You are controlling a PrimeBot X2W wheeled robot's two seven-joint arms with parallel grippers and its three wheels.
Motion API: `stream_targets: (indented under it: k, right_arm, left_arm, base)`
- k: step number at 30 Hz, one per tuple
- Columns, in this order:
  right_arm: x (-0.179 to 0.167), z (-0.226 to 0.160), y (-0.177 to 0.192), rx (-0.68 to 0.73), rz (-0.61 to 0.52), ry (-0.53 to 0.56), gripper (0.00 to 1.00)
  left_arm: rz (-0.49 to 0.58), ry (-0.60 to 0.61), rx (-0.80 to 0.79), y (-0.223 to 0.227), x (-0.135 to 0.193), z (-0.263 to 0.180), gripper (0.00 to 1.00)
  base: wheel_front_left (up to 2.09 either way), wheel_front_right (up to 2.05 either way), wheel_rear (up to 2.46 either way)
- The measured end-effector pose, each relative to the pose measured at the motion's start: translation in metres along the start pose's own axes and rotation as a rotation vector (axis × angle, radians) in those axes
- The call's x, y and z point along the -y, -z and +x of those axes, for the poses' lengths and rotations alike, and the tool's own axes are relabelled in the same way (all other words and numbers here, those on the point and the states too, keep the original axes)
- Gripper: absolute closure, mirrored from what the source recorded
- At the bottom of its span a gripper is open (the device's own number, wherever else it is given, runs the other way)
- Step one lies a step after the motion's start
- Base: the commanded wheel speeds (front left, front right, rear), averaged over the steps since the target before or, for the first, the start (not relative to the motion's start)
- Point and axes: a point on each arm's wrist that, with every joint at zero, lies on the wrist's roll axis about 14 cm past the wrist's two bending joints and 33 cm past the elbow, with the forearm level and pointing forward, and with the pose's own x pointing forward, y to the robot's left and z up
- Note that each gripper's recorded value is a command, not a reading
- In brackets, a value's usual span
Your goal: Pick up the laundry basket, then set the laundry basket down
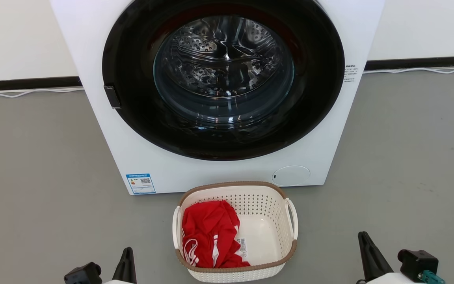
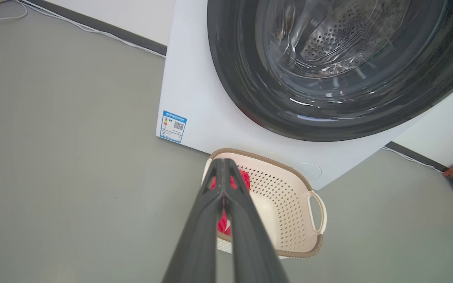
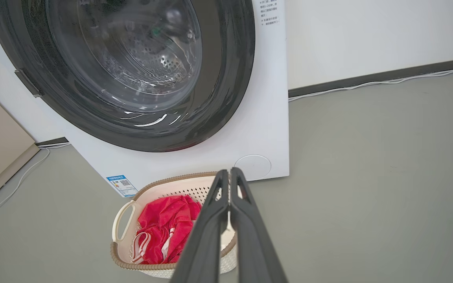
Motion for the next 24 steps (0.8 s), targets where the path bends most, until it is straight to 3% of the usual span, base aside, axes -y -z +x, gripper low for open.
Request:
stream_targets:
  k: [24]
  right_arm:
    - [0.0078,0.0049,-0.008,0.009,0.275,0.052,1.0]
  left_arm:
    - [-0.241,-0.027,-0.037,-0.0023,-0.0073,0.0021,1.0]
  base:
    - [0.0,0.0,0.0]
